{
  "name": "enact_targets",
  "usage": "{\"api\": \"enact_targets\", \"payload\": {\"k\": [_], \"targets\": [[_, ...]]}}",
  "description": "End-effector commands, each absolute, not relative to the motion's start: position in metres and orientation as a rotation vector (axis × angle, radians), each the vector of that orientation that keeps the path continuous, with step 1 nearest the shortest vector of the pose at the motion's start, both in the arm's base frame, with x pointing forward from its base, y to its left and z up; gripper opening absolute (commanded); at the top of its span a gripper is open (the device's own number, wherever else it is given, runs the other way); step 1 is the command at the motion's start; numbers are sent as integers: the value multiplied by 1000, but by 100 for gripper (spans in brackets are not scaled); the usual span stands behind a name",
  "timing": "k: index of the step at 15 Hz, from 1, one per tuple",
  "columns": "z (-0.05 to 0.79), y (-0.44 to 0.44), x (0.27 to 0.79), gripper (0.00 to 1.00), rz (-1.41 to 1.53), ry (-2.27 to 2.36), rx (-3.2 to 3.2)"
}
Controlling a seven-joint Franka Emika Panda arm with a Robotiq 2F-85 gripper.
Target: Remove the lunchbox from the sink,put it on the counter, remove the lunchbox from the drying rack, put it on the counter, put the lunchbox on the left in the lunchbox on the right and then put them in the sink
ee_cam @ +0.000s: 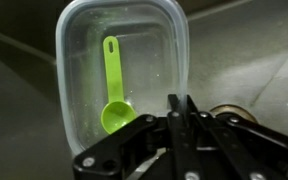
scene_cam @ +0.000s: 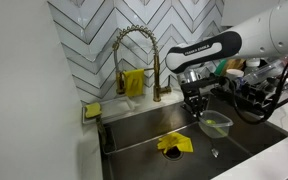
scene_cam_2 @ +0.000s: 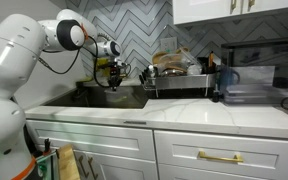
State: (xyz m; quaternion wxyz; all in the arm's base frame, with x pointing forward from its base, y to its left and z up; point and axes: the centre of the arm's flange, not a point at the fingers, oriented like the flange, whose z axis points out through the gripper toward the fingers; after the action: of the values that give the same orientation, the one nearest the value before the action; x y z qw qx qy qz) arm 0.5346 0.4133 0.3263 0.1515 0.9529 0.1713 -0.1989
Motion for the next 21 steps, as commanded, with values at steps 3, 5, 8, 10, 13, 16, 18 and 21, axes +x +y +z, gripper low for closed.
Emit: {"api": "enact_targets", "payload": {"k": [3, 5, 8, 10, 13, 16, 18, 21], "targets": [[379, 389, 502, 2, -400, 576, 2604], [381, 405, 521, 7, -412, 542, 2654], [382, 401, 521, 7, -362, 551, 2681], [383, 398, 517, 2, -377, 548, 2655], [389, 380, 499, 2, -485, 520, 2586], [396, 356, 473, 2, -563, 478, 2495], [398, 341, 458, 2, -574, 478, 2451], [394, 320, 442, 2, -505, 486, 2401]]}}
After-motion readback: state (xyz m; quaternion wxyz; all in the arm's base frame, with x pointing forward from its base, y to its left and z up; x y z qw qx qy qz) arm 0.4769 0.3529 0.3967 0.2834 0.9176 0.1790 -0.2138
